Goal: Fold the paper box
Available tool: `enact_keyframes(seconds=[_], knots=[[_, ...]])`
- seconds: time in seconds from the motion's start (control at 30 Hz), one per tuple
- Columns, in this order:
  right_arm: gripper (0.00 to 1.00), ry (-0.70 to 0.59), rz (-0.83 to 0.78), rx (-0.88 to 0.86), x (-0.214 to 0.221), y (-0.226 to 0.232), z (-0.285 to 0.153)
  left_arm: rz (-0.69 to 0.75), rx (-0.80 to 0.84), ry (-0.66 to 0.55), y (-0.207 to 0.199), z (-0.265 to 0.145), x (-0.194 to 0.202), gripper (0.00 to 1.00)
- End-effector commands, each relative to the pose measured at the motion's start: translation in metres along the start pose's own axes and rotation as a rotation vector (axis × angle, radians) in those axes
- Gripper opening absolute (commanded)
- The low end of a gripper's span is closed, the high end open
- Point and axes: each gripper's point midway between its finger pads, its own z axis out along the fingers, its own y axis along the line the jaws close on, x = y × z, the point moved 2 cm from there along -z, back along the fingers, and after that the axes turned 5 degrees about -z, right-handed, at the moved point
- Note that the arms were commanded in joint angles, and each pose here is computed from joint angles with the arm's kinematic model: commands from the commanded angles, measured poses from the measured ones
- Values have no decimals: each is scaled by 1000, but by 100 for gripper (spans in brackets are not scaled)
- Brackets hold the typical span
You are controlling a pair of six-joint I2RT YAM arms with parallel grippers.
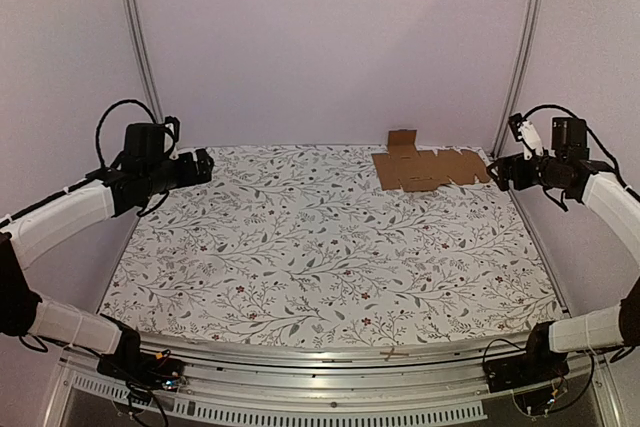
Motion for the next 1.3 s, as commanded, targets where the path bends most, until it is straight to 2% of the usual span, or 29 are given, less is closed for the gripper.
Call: enact_keyframes(seconds=[0.0,0.1,0.17,0.43,0.67,0.93,1.1,1.2,1.27], knots=[[91,32,-194,-140,-14,13,13,16,27,5,-1,1,-1,99],[76,168,-282,-194,-7,14,44,68,220,60,-30,0,8,92],[72,241,-342,-202,1,9,67,100,338,81,-47,-5,12,83],[68,409,-612,-271,31,30,154,92,436,120,-62,-3,20,80],[70,443,-719,-262,31,44,217,82,466,161,-67,3,29,79],[69,454,-809,-317,45,64,255,74,487,180,-71,6,33,78],[53,476,-844,-386,57,79,254,72,498,177,-73,5,31,77],[36,480,-846,-411,56,85,247,66,509,181,-74,5,32,77],[21,489,-845,-417,55,91,242,61,513,181,-75,5,32,76]])
